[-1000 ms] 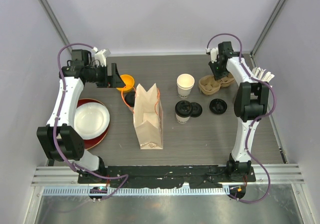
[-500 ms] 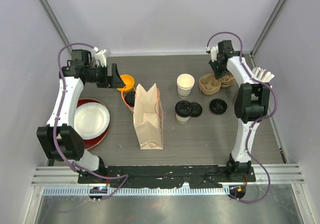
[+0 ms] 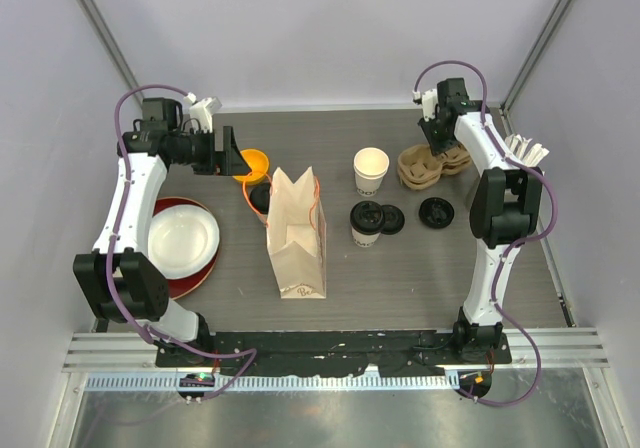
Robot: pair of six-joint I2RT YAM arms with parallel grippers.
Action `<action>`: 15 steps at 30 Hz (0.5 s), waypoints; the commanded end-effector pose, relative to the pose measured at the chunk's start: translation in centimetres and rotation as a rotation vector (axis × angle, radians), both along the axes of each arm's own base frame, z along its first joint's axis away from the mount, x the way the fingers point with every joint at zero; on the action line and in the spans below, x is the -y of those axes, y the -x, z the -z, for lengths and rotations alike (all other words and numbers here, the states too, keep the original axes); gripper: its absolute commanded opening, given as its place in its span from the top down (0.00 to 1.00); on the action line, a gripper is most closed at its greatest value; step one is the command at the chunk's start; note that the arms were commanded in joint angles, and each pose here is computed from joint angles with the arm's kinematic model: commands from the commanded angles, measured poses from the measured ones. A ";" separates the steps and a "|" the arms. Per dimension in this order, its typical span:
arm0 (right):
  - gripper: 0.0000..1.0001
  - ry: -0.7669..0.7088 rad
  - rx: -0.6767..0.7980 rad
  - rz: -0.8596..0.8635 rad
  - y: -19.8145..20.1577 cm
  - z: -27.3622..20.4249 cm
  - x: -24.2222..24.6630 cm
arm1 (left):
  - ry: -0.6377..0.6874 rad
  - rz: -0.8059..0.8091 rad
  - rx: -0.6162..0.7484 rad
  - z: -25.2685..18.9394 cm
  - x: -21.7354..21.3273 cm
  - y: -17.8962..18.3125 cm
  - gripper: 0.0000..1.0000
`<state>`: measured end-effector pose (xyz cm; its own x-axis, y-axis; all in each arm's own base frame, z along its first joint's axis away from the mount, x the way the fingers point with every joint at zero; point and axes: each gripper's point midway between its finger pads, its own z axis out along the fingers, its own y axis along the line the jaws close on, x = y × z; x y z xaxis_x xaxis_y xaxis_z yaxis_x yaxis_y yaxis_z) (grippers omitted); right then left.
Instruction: Pack the takeout coffee
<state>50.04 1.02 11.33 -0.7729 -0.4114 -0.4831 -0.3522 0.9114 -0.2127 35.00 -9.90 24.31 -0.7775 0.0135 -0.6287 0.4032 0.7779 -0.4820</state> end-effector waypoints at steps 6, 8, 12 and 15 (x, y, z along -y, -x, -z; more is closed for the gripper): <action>0.68 0.024 0.018 0.020 -0.3 -0.7 0.3 | 0.012 0.022 0.051 -1.7 0.1 -0.2 0.16; 0.67 0.024 0.017 0.028 -0.3 -0.8 0.4 | 0.012 0.020 0.047 -1.6 0.0 -0.2 0.15; 0.67 0.020 0.008 0.030 -0.2 -0.7 0.3 | 0.010 0.022 0.047 -1.6 0.1 -0.2 0.15; 0.65 0.021 -0.013 0.036 0.0 -0.2 0.5 | 0.013 0.024 0.048 -1.7 0.1 -0.2 0.16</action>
